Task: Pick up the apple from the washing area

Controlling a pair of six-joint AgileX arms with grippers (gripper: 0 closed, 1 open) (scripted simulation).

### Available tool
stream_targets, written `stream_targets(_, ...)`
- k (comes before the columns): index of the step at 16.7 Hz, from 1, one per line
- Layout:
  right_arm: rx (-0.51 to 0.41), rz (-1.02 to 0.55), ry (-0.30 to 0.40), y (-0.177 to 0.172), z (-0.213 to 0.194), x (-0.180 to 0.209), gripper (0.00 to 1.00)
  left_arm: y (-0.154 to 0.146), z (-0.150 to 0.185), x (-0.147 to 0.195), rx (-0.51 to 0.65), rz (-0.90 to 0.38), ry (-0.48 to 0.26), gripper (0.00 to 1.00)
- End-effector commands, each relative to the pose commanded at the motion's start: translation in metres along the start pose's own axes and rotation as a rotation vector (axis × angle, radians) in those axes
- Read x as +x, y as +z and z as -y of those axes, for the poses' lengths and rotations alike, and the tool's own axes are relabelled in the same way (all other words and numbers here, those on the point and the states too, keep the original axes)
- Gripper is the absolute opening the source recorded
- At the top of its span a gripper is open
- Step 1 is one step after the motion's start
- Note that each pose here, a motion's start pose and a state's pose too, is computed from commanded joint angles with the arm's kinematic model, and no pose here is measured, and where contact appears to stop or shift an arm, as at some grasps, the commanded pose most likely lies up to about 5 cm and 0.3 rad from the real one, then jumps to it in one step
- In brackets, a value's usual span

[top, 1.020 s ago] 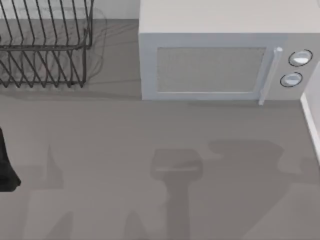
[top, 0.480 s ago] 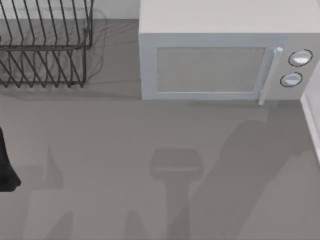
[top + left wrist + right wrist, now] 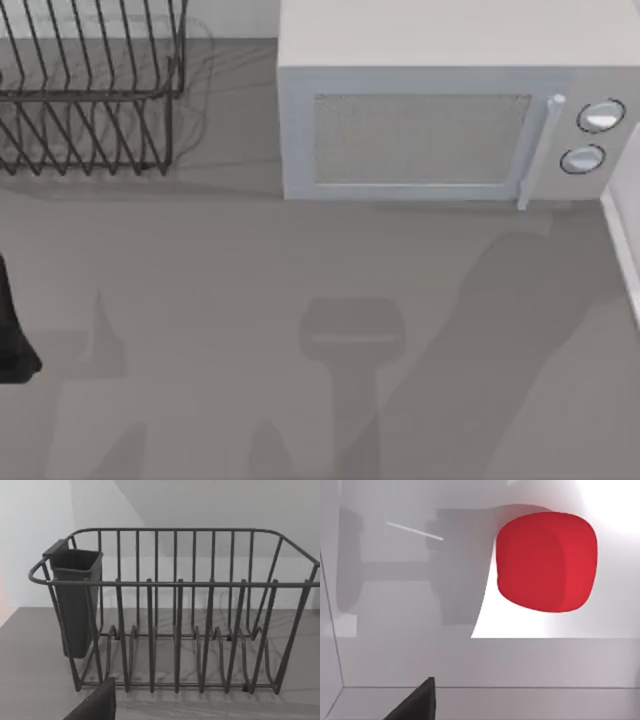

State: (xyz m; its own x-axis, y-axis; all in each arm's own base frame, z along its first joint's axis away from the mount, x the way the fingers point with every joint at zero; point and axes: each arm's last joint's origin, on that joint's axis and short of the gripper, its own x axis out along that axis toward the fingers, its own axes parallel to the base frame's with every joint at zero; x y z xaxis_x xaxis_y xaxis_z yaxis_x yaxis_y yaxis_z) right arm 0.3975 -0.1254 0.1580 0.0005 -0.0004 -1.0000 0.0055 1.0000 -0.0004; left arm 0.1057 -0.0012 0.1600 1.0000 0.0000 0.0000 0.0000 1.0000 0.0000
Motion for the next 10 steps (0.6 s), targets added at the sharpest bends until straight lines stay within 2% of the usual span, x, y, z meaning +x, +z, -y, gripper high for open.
stream_targets(3, 0.001, -0.005, 0.002, 0.003, 0.001, 0.025, 1.0, 0.0, 0.0, 0.0, 0.0, 0.0, 0.0, 1.0)
stream_targets(10, 0.004, 0.012, -0.004, 0.004, 0.003, 0.131, 1.0, 0.0, 0.0, 0.0, 0.0, 0.0, 0.0, 1.0)
